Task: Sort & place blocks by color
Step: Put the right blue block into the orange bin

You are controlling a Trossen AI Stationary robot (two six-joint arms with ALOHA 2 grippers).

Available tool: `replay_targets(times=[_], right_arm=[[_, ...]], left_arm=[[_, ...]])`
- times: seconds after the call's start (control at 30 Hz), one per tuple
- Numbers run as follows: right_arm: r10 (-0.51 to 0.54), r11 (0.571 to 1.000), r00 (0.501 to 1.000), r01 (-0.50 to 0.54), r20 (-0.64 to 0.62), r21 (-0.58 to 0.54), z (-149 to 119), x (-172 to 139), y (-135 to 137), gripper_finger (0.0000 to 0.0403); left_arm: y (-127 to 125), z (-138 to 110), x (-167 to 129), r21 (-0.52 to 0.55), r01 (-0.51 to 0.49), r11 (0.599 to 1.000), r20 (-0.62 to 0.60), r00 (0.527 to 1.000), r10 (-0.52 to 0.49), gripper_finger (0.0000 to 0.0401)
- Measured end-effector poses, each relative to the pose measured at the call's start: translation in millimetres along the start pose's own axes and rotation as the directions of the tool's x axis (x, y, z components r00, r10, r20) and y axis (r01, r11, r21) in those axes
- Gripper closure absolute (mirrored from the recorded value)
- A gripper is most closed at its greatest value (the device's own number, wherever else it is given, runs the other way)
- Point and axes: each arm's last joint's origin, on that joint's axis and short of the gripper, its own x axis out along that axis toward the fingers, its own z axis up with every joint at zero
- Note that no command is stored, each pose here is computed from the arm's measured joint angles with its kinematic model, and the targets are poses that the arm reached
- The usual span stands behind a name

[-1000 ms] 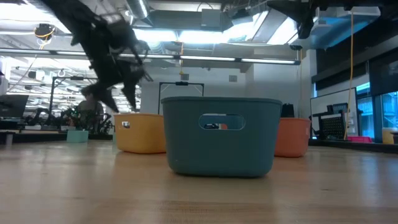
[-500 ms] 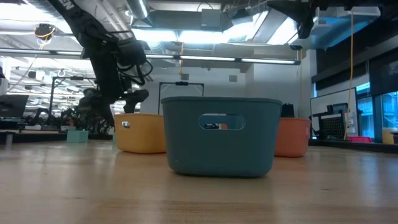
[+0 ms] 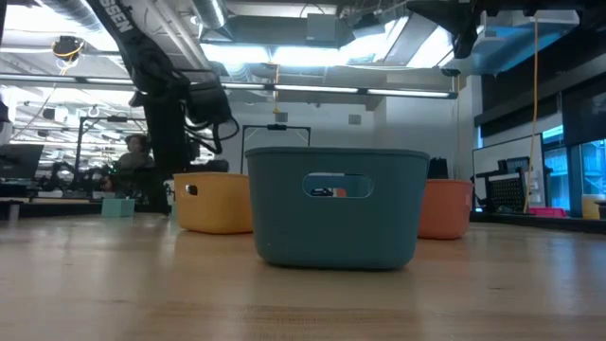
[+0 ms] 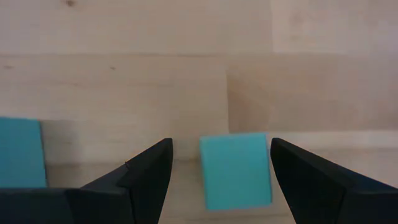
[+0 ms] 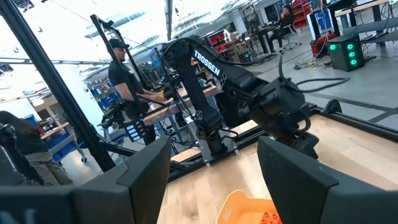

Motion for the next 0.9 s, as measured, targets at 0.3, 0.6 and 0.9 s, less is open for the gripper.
replay_targets(times=[0.3,0.6,0.9], right_arm=[[0.0,1.0,1.0,0.0,-0.002,-0.002,-0.2,0.0,0.0,0.0159],[0.0,1.0,1.0,0.0,-0.002,-0.001,-0.2,0.0,0.0,0.016],[-0.003,1.0,1.0,0.003,0.0,-0.001,-0.2,0.1,-0.1,0.016]], left_arm=[[-4.2,-8.6,2.1,0.014,-0.014,1.0,0.001,1.0,0.014,0.0146],[-3.8,-9.4,2.2,-0.001,-0.023,1.0,0.002,1.0,0.023,0.0245],[-7.5,0.8,-27.7,0.131,0.152,0.98,-0.008,0.988,-0.152,0.028]])
